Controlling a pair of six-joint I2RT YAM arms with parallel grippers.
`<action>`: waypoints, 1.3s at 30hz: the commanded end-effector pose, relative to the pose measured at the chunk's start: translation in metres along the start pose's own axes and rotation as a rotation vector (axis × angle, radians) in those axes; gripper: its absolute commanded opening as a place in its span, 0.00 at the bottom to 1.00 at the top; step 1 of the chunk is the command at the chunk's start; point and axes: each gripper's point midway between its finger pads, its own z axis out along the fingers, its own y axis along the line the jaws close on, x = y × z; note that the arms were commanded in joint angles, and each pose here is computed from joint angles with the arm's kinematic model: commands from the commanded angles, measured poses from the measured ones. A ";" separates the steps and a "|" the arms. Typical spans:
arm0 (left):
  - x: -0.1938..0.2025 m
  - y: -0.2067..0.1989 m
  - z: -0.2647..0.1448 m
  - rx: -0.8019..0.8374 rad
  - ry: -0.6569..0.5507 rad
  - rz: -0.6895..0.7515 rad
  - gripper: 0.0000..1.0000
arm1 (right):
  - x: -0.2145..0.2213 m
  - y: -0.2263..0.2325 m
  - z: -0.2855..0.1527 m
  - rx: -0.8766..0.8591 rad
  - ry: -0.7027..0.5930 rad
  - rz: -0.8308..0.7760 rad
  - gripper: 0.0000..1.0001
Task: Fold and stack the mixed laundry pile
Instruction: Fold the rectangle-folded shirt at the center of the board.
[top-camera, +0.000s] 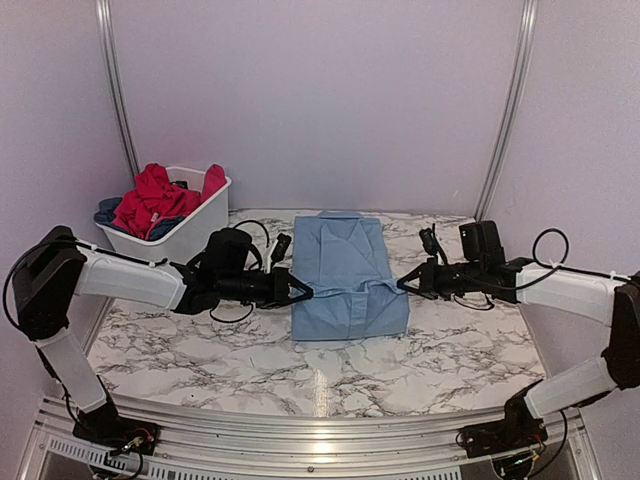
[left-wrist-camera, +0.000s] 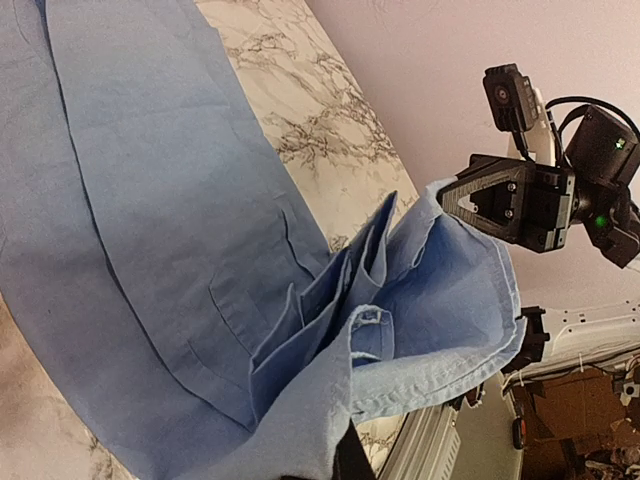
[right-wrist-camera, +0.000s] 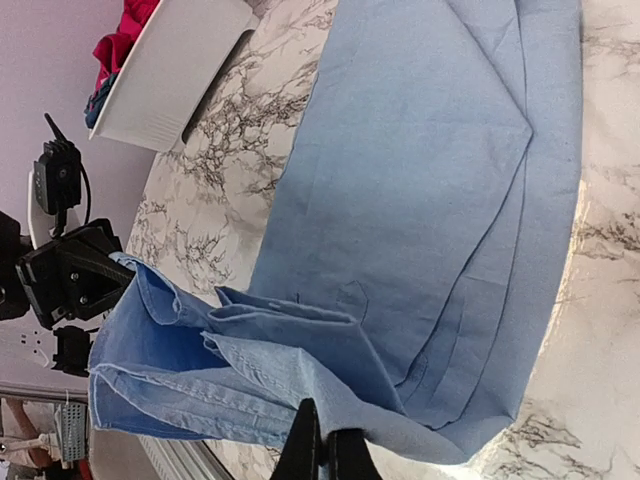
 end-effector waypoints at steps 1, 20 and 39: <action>-0.041 0.017 0.015 0.001 -0.028 0.004 0.00 | -0.060 -0.004 0.009 -0.017 -0.085 -0.097 0.00; -0.096 0.147 0.080 -0.130 -0.071 -0.157 0.13 | -0.100 -0.113 0.100 0.093 -0.055 -0.028 0.06; -0.086 -0.004 0.002 0.056 -0.103 0.045 0.99 | -0.089 0.046 0.028 -0.295 -0.042 -0.095 0.99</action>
